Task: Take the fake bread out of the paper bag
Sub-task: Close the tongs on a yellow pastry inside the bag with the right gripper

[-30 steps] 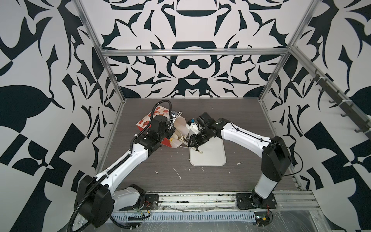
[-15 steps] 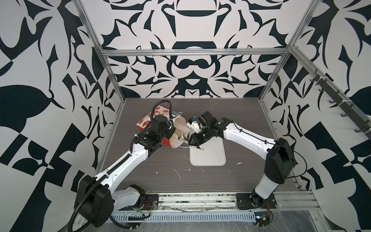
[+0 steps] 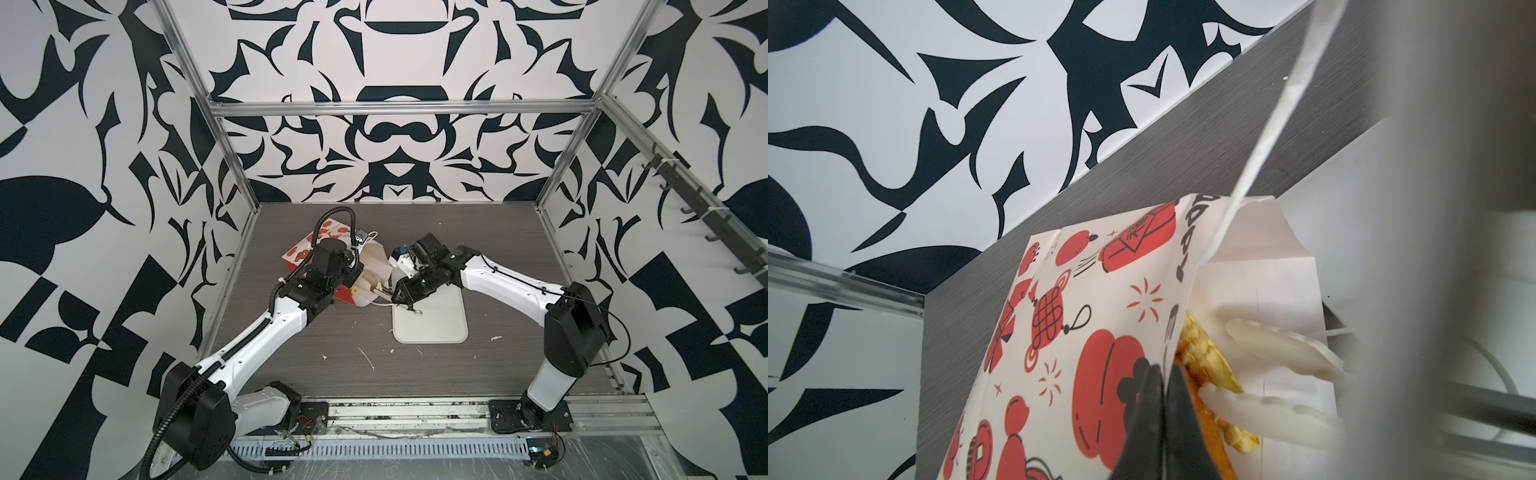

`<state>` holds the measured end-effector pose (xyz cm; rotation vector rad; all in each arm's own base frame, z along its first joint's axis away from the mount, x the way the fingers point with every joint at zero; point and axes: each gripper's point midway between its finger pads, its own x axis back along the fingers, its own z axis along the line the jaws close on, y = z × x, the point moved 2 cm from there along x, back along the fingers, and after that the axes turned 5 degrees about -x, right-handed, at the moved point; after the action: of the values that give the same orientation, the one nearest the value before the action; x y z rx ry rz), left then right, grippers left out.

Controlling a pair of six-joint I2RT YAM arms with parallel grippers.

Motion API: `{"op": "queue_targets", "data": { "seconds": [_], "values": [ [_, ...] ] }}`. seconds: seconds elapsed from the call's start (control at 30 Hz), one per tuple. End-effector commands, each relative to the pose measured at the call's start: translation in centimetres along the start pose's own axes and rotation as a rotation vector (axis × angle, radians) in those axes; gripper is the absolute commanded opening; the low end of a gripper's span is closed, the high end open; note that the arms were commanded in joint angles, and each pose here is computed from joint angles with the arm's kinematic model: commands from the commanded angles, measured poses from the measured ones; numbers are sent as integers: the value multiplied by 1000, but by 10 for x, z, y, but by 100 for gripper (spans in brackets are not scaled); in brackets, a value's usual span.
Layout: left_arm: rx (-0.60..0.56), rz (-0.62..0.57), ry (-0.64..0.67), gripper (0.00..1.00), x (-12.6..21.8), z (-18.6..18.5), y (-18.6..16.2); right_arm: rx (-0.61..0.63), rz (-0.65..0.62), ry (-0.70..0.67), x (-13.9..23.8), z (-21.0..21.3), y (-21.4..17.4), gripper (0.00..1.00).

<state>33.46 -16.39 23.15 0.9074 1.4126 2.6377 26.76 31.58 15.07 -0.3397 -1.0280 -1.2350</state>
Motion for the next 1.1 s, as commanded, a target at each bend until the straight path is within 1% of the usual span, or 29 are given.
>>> {"op": "queue_targets", "data": {
  "seconds": [0.0, 0.07, 0.23, 0.47, 0.5, 0.6, 0.67, 0.7, 0.73, 0.83, 1.07],
  "values": [
    [2, -32, 17, 0, 1, 5, 8, 16, -52, 52, 9, 12, 12, 33],
    [2, -30, 16, 0, 1, 5, 7, 13, -52, 49, 7, 9, 12, 31],
    [3, -35, 17, 0, 2, 5, 8, 1, -41, 91, -1, 12, 15, 31],
    [2, -34, 14, 0, 2, 5, 9, 5, -28, 108, -8, 13, 20, 30],
    [2, -34, 15, 0, 3, 5, 9, 5, -20, 115, -10, 13, 19, 27],
    [2, -34, 17, 0, 3, 6, 10, 8, -19, 122, -10, 14, 17, 11],
    [2, -33, 18, 0, 3, 6, 9, 19, -41, 126, -6, 16, 19, 6],
    [2, -30, 17, 0, 3, 6, 9, 25, -53, 128, -3, 16, 19, 1],
    [1, -29, 18, 0, 2, 6, 8, 32, -68, 130, 1, 18, 21, 0],
    [1, -27, 16, 0, 1, 5, 8, 45, -109, 137, 14, 22, 26, 0],
    [0, -16, 17, 0, -1, 4, 5, 46, -141, 143, 36, 24, 28, 0]
  ]
}}
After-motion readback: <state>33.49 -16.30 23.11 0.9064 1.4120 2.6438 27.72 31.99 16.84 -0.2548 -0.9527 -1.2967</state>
